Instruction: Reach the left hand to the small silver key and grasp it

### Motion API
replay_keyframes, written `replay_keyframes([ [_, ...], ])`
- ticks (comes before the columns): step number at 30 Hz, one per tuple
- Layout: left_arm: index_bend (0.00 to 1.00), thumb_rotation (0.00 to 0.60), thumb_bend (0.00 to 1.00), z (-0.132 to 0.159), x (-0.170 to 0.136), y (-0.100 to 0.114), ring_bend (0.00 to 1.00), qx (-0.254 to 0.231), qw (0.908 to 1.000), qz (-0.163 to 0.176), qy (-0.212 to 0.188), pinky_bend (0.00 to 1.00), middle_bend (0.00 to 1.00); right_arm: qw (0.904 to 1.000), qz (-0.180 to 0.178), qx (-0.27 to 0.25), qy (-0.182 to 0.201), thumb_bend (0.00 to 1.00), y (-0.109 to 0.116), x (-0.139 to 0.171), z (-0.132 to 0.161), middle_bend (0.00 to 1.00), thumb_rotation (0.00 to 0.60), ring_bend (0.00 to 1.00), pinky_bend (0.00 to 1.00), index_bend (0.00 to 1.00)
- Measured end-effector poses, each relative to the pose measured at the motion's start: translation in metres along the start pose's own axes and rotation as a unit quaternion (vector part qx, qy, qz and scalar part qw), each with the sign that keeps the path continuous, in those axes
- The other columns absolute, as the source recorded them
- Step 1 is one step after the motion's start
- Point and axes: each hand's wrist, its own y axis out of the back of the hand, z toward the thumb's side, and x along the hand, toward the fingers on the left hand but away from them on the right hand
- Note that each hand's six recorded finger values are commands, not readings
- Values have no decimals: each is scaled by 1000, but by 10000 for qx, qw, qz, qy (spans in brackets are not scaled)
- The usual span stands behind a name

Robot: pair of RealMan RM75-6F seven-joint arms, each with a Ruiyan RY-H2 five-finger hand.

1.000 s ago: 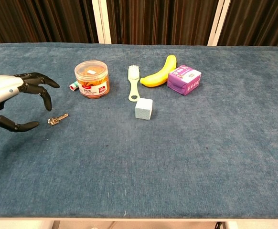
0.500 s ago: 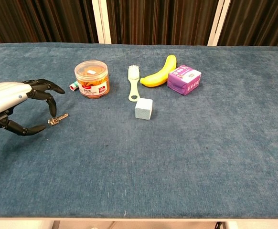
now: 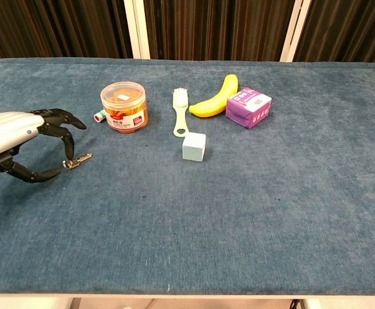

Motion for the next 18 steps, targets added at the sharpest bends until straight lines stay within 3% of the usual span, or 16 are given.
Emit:
replay_keyframes([
  [18,463,600,346,-1,7,-3,0,74,9999,-65,-21,74,138,10000,11,-42,-12,1000,0,0,0,67,600,47,0,210],
])
